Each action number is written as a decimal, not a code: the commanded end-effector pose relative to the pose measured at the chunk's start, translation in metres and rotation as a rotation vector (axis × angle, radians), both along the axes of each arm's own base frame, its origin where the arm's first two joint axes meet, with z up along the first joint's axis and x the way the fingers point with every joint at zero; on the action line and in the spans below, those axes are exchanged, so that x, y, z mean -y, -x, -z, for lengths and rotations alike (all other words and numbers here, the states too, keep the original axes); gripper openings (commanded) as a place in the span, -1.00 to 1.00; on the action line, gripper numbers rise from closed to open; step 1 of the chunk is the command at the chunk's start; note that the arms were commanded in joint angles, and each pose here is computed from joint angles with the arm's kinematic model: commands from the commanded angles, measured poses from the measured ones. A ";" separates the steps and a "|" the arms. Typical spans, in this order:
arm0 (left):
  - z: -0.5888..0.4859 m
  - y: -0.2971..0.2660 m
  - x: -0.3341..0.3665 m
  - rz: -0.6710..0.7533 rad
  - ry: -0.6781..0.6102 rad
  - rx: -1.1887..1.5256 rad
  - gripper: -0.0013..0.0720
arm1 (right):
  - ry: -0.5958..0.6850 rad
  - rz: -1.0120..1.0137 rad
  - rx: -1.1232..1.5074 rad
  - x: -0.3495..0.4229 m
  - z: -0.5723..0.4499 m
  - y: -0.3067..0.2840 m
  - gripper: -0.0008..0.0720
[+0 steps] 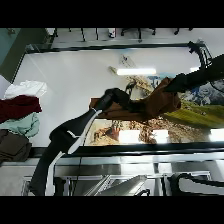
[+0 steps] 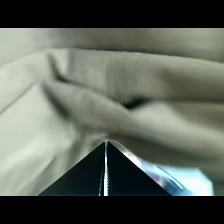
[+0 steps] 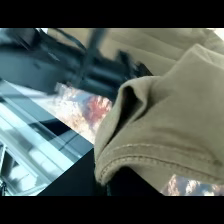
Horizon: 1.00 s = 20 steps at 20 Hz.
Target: Fold the shirts.
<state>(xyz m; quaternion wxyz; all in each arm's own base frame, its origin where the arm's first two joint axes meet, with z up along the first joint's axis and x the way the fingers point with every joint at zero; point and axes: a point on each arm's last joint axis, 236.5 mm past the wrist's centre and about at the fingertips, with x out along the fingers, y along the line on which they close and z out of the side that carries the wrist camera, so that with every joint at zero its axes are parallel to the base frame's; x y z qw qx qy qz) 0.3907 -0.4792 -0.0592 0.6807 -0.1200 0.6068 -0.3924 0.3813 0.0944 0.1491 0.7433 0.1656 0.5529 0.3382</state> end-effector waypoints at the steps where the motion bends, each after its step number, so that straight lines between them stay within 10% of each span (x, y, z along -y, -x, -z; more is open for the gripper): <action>1: -0.077 -0.022 -0.080 0.022 0.001 0.018 -0.93 | -0.010 0.006 -0.022 -0.010 0.001 -0.001 -0.92; 11: -0.343 -0.046 -0.397 -0.511 -0.075 0.499 -0.93 | -0.187 0.074 0.162 -0.281 0.047 -0.062 -0.91; 12: -0.349 -0.040 -0.406 -0.516 -0.087 0.512 -0.93 | -0.190 0.092 0.157 -0.319 0.079 -0.060 -0.58; 13: -0.351 -0.034 -0.412 -0.518 -0.098 0.516 -0.93 | -0.185 0.112 0.148 -0.353 0.115 -0.055 0.32; 17: -0.360 -0.026 -0.413 -0.516 -0.099 0.536 -0.93 | -0.130 0.070 0.144 -0.367 0.145 -0.047 0.24; 20: -0.355 -0.025 -0.395 -0.470 -0.089 0.531 -0.93 | -0.051 0.096 0.151 -0.268 0.100 -0.082 0.69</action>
